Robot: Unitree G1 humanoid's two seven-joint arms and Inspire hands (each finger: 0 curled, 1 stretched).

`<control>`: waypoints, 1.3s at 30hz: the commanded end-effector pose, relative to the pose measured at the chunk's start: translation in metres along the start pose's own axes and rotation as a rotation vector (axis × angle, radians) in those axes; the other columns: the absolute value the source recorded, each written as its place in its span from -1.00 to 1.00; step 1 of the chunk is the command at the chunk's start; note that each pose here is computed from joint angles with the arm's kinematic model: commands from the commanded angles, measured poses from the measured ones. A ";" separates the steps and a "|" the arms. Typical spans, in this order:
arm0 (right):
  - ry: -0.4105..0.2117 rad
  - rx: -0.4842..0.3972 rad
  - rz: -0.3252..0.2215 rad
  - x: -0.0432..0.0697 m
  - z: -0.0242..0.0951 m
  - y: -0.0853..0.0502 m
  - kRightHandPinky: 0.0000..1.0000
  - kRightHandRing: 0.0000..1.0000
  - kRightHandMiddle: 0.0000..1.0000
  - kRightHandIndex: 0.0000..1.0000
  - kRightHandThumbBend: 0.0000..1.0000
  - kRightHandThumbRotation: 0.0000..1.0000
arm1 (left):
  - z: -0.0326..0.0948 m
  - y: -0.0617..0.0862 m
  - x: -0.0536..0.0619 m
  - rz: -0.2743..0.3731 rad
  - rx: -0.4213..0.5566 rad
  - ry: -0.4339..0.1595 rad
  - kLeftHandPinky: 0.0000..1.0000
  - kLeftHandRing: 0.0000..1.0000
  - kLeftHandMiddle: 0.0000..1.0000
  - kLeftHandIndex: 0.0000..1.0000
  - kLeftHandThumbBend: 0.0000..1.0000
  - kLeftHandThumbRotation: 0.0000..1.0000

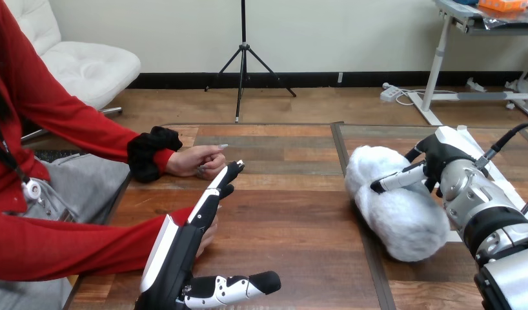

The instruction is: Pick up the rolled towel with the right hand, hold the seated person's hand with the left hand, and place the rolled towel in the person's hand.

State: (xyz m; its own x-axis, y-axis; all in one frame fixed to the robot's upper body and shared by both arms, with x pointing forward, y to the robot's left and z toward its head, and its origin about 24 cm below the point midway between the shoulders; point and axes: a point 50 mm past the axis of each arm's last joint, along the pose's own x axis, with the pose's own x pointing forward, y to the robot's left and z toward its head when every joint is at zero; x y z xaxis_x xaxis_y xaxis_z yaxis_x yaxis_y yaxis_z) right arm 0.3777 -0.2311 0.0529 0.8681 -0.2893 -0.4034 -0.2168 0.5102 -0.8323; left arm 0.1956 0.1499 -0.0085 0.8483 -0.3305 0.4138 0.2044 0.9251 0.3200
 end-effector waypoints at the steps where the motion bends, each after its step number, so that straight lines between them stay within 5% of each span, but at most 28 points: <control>1: -0.049 0.035 -0.063 0.000 0.007 -0.010 -0.60 -0.45 -0.24 0.00 0.78 -1.00 | 0.008 0.008 0.018 0.006 0.028 -0.088 0.80 0.89 0.88 0.86 1.00 0.06; 39: -0.166 0.187 -0.255 -0.002 0.003 -0.023 -0.15 -0.08 0.02 -0.10 0.78 -1.00 | 0.008 0.009 0.016 -0.008 0.029 -0.087 0.82 0.90 0.89 0.86 1.00 0.05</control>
State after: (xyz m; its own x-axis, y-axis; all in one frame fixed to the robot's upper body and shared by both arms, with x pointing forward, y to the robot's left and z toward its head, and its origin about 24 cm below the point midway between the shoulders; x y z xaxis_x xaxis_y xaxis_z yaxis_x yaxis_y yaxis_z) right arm 0.3685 -0.2379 0.0427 0.9155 -0.3056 -0.2618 -0.0369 0.5842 -0.8108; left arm 0.1955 0.1509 -0.0086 0.8452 -0.3467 0.4067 0.2173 0.9182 0.3312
